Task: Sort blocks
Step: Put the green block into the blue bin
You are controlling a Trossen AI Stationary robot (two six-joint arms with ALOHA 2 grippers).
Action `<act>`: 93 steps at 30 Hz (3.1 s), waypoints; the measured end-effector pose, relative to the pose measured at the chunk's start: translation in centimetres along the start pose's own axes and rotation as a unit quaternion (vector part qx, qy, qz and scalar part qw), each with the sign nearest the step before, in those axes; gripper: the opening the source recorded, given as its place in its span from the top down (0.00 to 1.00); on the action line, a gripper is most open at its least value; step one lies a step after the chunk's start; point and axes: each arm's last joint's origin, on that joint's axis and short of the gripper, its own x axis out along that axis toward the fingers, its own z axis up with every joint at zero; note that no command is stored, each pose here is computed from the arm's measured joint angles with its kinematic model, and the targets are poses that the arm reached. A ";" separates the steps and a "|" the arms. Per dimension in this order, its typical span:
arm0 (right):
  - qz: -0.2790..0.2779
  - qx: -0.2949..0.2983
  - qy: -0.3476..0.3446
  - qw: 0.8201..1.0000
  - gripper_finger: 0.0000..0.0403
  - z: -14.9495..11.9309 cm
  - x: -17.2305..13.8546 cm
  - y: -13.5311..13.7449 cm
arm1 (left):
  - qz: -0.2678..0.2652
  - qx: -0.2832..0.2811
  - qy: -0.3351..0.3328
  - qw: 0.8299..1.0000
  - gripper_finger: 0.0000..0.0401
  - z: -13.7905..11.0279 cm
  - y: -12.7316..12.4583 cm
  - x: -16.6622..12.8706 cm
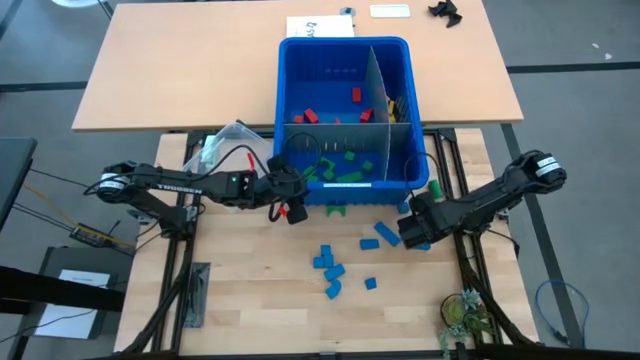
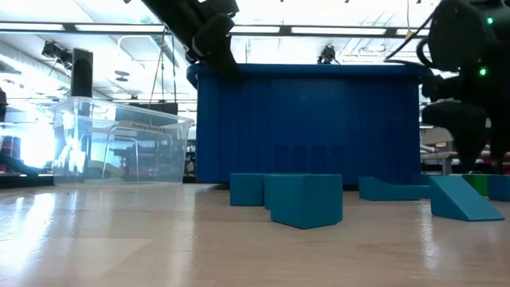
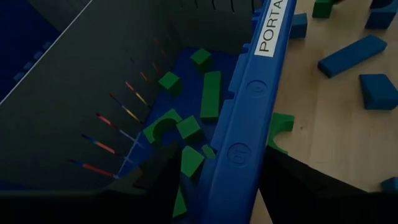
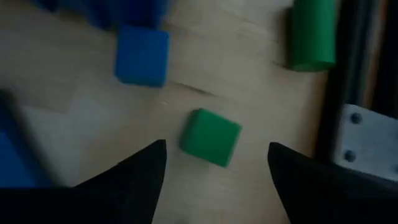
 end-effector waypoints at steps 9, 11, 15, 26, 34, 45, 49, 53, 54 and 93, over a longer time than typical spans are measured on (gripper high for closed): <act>0.029 0.044 -0.023 0.998 0.33 -0.6 2.0 0.1 | 0.000 0.003 -0.001 1.000 0.49 0.0 0.0 0.0; 0.032 0.049 -0.017 0.998 0.35 -0.8 2.6 0.0 | 0.001 0.004 -0.002 1.000 0.49 0.0 0.0 0.0; 0.036 0.052 -0.012 0.998 0.39 -1.2 3.5 -0.3 | 0.001 0.004 -0.002 1.000 0.49 0.1 0.0 0.0; 0.069 -0.009 -0.013 0.997 0.68 -1.7 3.3 0.3 | 0.001 0.005 -0.003 1.000 0.49 0.1 0.0 0.0; 0.137 -0.181 0.027 0.973 0.68 -1.1 -2.6 2.6 | 0.001 0.006 -0.002 1.000 0.49 0.1 0.0 0.0; 0.367 -0.336 -0.059 0.865 0.68 2.5 -15.1 5.6 | 0.001 0.006 -0.002 1.000 0.49 0.0 0.0 0.0; 0.370 -0.321 -0.220 0.844 0.68 5.6 -17.9 6.2 | 0.001 0.006 -0.002 1.000 0.49 0.0 0.0 0.0; 0.322 -0.271 -0.320 0.849 0.68 9.3 -18.0 6.7 | 0.001 0.007 -0.002 1.000 0.49 0.0 0.0 0.0; 0.310 -0.260 -0.330 0.853 0.68 10.2 -17.7 6.7 | 0.001 0.007 -0.002 1.000 0.49 0.0 0.0 0.0; 0.300 -0.227 -0.208 0.903 0.43 2.9 -7.3 12.7 | -0.008 0.007 -0.001 1.000 0.49 0.0 0.0 0.0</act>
